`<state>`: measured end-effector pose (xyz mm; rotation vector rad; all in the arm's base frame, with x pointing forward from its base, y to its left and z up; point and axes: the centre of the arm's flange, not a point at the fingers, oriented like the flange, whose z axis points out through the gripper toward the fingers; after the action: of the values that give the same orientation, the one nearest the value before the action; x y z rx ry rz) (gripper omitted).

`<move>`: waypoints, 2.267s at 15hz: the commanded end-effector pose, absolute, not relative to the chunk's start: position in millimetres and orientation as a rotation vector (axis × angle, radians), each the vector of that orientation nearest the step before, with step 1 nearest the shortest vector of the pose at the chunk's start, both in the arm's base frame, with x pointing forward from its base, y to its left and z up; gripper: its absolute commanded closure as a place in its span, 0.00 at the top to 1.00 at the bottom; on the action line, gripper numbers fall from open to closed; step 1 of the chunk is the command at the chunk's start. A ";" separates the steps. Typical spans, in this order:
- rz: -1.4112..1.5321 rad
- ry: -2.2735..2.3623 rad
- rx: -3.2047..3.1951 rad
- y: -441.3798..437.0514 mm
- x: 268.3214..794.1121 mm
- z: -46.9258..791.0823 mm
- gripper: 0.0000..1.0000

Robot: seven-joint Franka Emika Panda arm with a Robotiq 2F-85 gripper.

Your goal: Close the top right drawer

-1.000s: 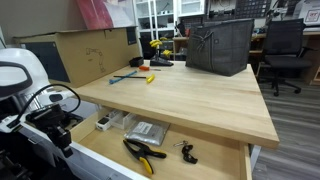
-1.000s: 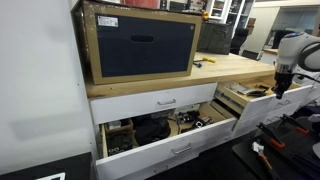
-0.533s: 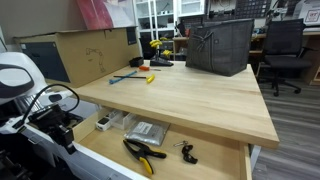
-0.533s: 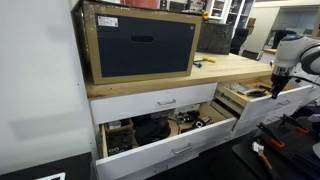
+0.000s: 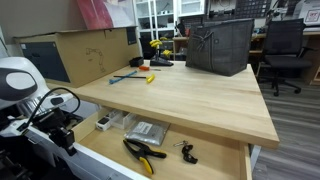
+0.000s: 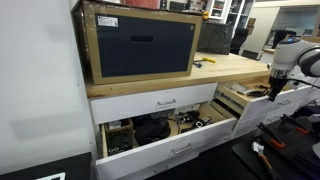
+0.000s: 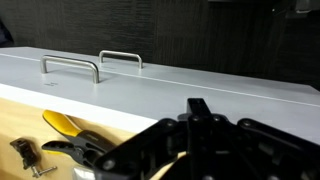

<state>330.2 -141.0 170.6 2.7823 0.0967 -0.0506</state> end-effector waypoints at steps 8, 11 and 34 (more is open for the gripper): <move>0.136 0.188 2.674 -128.5 356.5 161.5 0.00; 0.176 0.249 2.642 -126.4 359.1 161.4 0.00; 0.401 0.330 2.437 -111.5 486.4 134.3 0.00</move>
<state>476.6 -115.0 139.2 2.4517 0.3273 0.3705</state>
